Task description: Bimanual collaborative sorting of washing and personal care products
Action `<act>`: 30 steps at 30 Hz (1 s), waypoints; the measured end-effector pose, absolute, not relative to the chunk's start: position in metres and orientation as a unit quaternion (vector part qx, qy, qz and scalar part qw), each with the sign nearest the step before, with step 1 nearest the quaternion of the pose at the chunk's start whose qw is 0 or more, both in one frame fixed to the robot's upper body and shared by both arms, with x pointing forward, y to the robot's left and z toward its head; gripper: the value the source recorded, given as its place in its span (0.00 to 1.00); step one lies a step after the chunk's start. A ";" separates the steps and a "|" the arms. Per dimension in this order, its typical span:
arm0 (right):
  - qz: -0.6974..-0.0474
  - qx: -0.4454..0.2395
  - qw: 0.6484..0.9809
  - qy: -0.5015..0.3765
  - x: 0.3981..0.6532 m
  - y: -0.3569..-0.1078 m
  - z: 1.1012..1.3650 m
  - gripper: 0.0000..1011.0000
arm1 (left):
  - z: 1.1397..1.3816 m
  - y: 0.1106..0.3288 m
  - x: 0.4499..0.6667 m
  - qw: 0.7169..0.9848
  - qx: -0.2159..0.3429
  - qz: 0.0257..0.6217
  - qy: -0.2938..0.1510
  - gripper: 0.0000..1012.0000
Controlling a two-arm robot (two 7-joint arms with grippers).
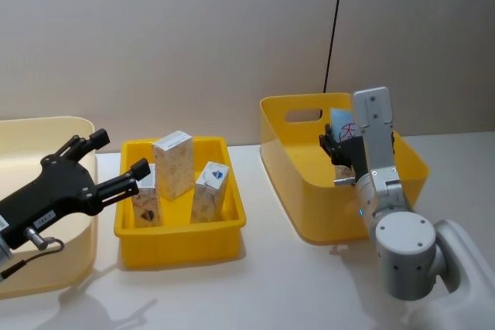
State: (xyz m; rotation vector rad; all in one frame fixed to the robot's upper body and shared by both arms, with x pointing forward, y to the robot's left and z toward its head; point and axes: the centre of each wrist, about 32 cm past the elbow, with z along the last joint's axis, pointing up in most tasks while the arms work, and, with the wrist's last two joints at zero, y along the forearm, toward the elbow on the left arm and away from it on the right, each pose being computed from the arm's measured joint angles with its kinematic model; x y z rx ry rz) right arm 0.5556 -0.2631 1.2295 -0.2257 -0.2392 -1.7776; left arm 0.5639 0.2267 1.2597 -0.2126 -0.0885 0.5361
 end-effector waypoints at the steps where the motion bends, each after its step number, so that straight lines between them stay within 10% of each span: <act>1: -0.773 -0.098 0.618 -0.104 0.556 -0.263 1.229 0.93 | 1.260 0.227 0.564 0.958 -0.105 0.264 -0.044 0.99; 30: -0.776 -0.083 0.614 -0.117 0.554 -0.263 1.232 0.99 | 1.260 0.227 0.564 0.958 -0.105 0.264 -0.044 0.99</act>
